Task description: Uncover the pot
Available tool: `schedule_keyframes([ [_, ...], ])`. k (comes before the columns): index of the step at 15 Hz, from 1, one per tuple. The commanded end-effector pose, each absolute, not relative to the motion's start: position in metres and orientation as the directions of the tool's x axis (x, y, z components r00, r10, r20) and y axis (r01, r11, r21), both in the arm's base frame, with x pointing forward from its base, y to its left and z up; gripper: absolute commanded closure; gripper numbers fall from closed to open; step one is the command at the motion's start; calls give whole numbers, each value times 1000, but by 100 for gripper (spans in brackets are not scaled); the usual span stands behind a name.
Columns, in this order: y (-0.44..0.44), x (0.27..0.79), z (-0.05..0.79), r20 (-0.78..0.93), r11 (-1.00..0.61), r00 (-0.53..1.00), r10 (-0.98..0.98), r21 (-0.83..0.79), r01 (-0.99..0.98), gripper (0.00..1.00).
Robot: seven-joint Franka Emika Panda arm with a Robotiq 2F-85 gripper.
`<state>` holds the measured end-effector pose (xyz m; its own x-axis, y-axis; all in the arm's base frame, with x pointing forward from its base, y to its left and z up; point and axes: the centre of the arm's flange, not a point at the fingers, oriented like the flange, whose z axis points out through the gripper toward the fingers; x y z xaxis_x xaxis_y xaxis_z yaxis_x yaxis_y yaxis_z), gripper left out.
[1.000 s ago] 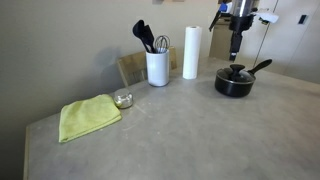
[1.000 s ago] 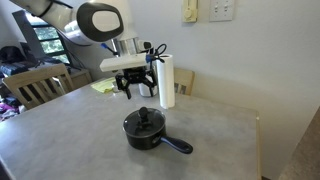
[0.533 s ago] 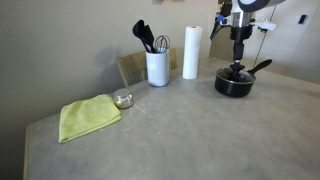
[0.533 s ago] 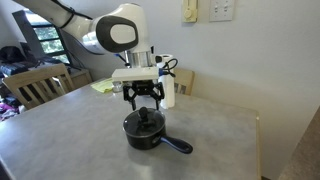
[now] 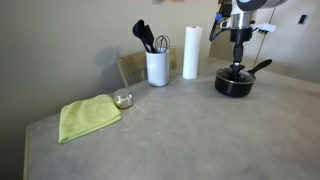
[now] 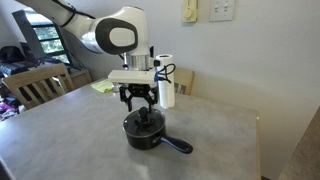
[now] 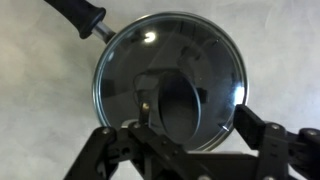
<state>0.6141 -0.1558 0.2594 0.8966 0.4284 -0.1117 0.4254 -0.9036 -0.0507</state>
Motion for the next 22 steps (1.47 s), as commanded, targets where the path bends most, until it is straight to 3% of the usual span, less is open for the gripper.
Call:
schedule_keyframes([
  [1,-163,612,262,-109,-906,899,424,-64,419,41],
  [6,-166,609,268,-92,-908,903,419,-43,417,82],
  [7,-163,608,273,-87,-910,906,415,-30,414,85],
  [15,-102,602,348,6,-914,917,398,84,396,85],
  [22,19,556,355,-10,-939,941,337,75,337,85],
])
